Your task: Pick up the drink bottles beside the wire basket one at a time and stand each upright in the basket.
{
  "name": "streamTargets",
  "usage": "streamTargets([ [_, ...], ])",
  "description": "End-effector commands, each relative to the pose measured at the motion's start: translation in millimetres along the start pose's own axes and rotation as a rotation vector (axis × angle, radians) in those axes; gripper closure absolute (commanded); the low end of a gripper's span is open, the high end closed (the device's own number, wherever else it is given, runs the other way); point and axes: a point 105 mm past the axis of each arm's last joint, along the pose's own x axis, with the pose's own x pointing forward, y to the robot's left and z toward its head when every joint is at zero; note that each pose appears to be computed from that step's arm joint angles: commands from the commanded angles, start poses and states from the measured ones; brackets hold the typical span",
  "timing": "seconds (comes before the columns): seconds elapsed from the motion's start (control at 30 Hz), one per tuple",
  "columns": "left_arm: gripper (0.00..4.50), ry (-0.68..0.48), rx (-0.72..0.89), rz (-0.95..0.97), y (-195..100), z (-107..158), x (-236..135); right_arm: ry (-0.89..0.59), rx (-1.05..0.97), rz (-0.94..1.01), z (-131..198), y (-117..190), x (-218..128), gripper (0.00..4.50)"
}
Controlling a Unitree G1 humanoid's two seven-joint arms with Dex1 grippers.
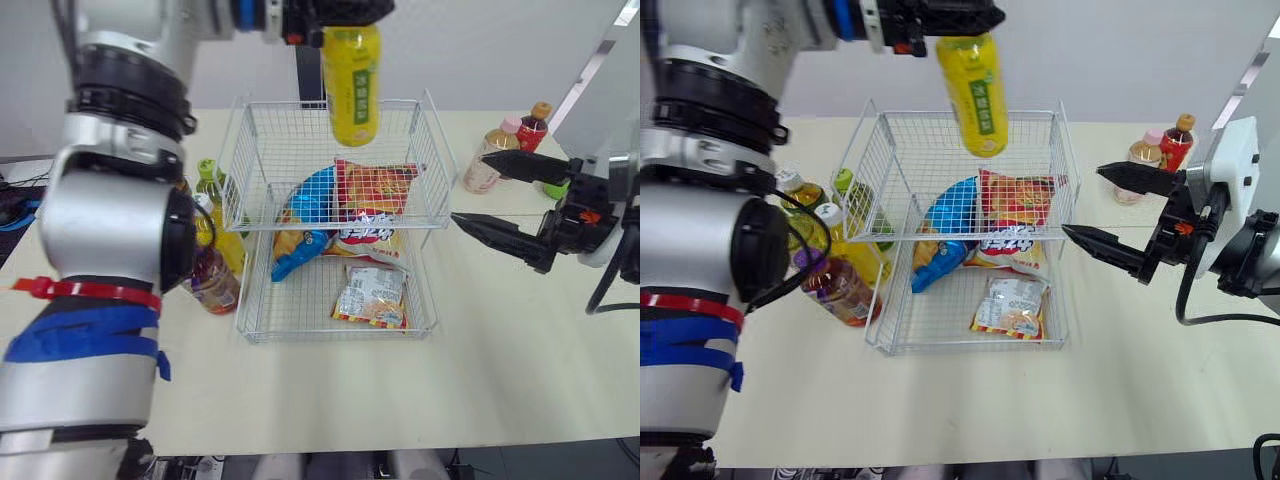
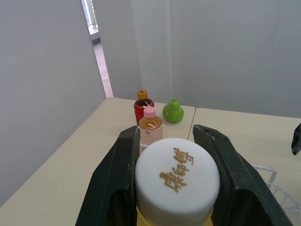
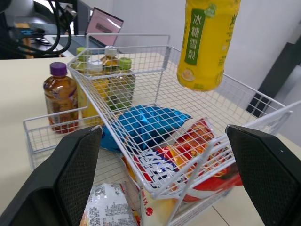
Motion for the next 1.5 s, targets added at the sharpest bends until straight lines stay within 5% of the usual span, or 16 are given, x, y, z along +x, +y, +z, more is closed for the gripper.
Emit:
streamTargets([
  [0.03, 3.11, -0.098, 0.074, 0.054, 3, 26, 8, -0.019, -0.047, -0.049, 11, 6, -4, 0.00],
  [0.57, 3.11, -0.069, 0.035, 0.035, -8, -2, 51, -0.033, -0.041, -0.142, 14, 4, -11, 0.00],
  [0.9, 0.06, -0.075, 0.062, -0.003, -7, 14, 36, -0.025, -0.049, -0.149, 8, 3, -8, 0.00],
  [1.5, 0.02, 0.018, 0.078, 0.164, 18, 15, -111, -0.010, -0.054, 0.011, 6, 2, 4, 0.00],
])
